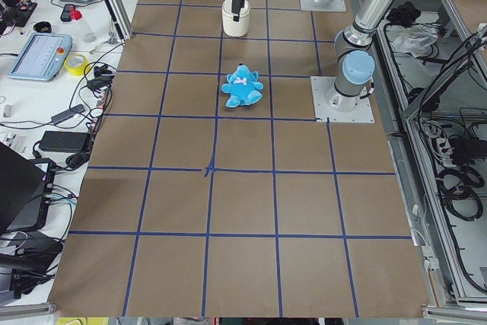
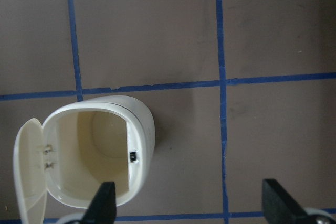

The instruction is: Open trash can with right arm

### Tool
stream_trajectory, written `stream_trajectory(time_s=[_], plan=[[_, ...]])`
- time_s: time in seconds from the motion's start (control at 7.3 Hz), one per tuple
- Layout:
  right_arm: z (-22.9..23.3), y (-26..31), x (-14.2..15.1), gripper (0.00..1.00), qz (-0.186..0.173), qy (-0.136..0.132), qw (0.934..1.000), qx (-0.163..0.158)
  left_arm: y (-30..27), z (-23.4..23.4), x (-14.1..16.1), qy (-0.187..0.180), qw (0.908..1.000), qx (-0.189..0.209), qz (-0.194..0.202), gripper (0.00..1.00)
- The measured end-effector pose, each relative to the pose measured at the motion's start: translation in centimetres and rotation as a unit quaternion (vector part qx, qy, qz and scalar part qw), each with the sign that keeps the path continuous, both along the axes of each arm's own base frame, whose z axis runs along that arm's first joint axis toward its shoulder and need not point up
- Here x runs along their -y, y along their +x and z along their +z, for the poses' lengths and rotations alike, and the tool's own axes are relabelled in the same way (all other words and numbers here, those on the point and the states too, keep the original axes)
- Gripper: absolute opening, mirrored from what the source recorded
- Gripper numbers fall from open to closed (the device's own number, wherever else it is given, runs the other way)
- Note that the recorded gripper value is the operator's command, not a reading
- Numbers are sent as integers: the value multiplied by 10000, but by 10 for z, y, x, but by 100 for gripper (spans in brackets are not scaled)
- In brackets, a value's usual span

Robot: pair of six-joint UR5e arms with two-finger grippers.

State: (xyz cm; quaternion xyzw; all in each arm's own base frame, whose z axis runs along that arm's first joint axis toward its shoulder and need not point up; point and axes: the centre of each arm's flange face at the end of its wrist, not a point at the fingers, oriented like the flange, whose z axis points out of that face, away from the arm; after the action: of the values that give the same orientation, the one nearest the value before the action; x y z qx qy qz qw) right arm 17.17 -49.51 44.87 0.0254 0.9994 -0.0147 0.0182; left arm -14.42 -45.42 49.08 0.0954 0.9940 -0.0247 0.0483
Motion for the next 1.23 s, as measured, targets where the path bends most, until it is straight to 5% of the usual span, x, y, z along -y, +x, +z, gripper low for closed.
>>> stream_trajectory(time_s=[0.41,1.23], plan=[[25,-36,-20,100,109,268,9994,-194,0,0,0,0,10000,2,0,100],[35,-37,-29,100,94,276,9994,-180,0,0,0,0,10000,0,0,100]])
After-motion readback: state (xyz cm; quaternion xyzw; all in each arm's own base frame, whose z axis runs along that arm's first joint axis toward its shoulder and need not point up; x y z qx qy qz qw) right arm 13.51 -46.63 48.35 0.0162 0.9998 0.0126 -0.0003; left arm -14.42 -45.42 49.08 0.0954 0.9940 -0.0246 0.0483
